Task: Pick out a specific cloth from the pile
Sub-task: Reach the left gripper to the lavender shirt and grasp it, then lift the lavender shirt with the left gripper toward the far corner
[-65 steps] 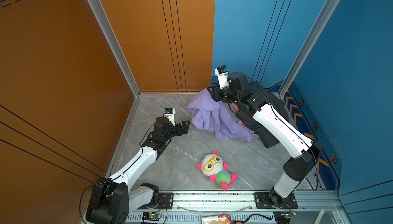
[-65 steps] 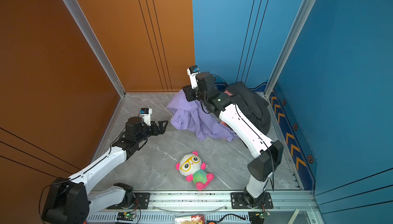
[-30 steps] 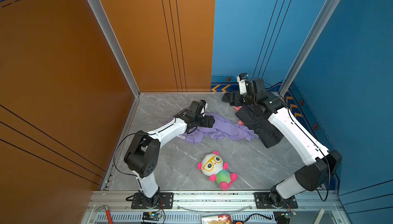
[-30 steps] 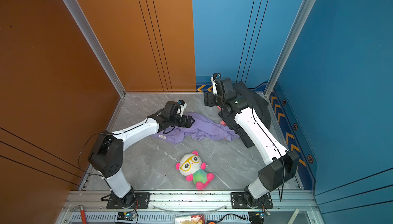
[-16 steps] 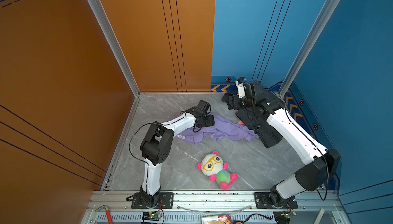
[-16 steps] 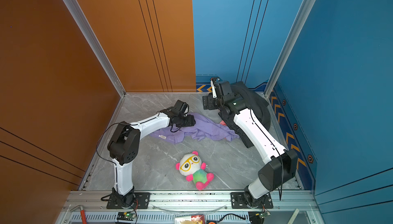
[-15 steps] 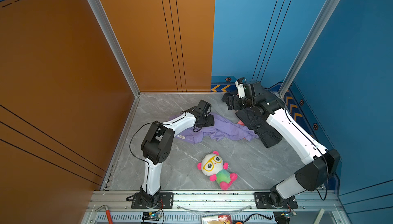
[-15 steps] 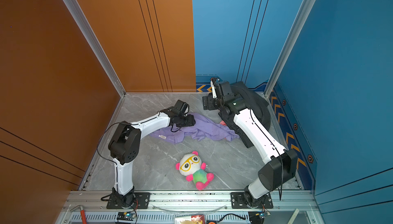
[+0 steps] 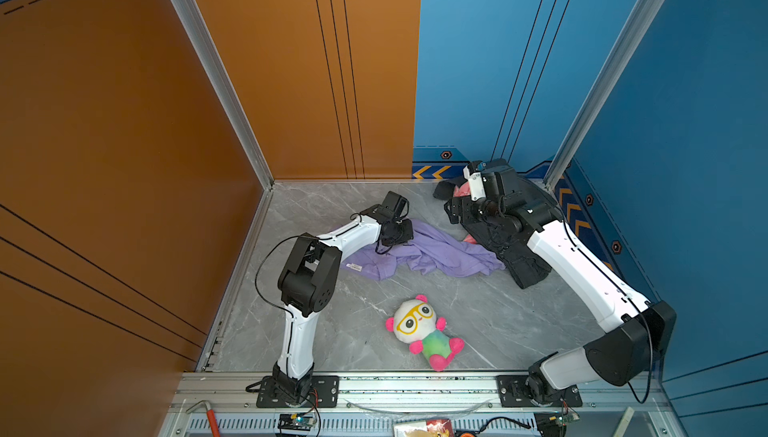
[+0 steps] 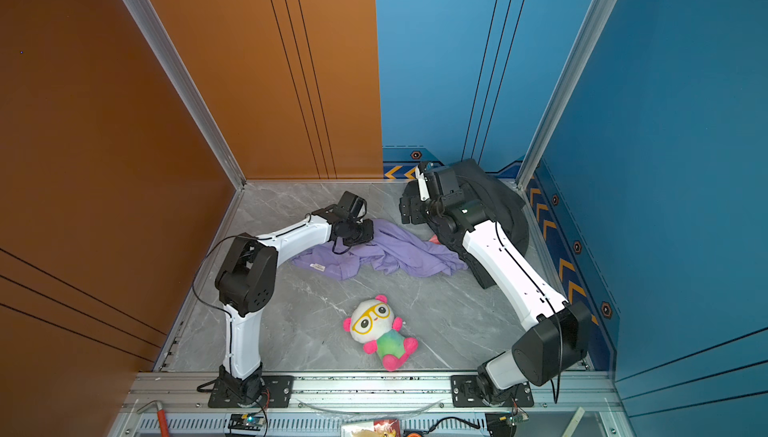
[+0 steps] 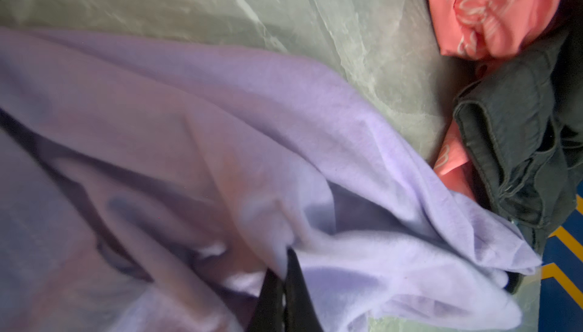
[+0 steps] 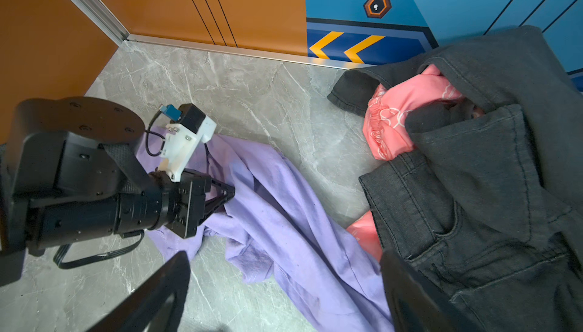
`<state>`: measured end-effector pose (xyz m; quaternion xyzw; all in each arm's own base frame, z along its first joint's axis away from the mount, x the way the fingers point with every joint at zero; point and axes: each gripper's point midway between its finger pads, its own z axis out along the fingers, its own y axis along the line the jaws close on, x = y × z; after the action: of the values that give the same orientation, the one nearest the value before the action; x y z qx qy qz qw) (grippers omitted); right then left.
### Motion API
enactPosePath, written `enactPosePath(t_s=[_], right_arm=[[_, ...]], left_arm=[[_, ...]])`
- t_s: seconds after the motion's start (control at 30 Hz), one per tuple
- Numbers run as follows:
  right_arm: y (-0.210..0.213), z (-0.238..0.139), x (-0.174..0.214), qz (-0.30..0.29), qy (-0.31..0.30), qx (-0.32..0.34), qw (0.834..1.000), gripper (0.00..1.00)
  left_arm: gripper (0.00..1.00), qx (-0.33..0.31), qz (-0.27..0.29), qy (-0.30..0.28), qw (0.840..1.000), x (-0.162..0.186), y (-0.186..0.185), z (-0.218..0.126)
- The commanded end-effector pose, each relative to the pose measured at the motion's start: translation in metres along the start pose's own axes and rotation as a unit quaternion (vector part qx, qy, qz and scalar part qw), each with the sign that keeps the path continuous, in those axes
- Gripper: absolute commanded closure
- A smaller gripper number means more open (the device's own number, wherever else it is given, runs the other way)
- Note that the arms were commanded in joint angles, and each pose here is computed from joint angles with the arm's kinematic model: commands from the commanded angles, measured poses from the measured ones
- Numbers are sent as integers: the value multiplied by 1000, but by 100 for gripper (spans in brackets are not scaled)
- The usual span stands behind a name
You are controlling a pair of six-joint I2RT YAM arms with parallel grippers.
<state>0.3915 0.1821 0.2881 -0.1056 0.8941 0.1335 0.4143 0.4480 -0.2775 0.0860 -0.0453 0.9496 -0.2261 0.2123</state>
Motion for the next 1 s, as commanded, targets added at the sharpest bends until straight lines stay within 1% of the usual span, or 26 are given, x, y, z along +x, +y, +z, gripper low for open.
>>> enactPosePath(t_s=[0.0, 0.13, 0.23, 0.4, 0.5, 0.6, 0.67, 0.77, 0.8, 0.83, 0.87, 0.9, 0.93, 0.97], right_arm=[[1, -7, 3, 7, -1, -9, 1000, 5], [2, -7, -1, 3, -8, -13, 1000, 5], [4, -6, -4, 3, -15, -16, 1000, 5], [6, -3, -8, 1, -20, -22, 1000, 5], [7, -2, -13, -4, -24, -23, 999, 5], [8, -1, -18, -9, -27, -25, 999, 5], [8, -2, -22, -11, -31, -25, 999, 5], [7, -2, -23, -13, -32, -25, 999, 5], [7, -3, -23, -13, -33, -24, 999, 5], [6, -2, -22, -13, -32, -23, 999, 5], [5, -2, -20, -12, -30, -23, 999, 5], [4, -3, -19, -12, -30, -21, 999, 5], [4, -2, -18, -12, -29, -21, 999, 5], [4, -2, -16, -12, -28, -21, 999, 5]], left_arm=[[100, 33, -13, -74, 997, -55, -18, -59], [100, 54, -26, -139, 989, -102, -22, -106], [100, 63, -34, -190, 979, -136, -20, -144], [100, 69, -56, -274, 958, -196, -5, -204], [100, 82, -71, -325, 940, -235, 4, -242], [100, 115, -85, -374, 917, -276, 7, -288], [100, 139, -85, -409, 898, -299, 5, -326], [100, 155, -75, -460, 871, -318, 5, -376], [100, 154, -74, -471, 866, -320, 7, -387], [100, 150, -73, -478, 862, -321, 11, -395], [100, 143, -72, -480, 863, -320, 16, -398], [100, 135, -73, -476, 866, -317, 22, -397], [100, 121, -72, -468, 872, -312, 29, -392], [100, 102, -78, -454, 882, -304, 39, -378]])
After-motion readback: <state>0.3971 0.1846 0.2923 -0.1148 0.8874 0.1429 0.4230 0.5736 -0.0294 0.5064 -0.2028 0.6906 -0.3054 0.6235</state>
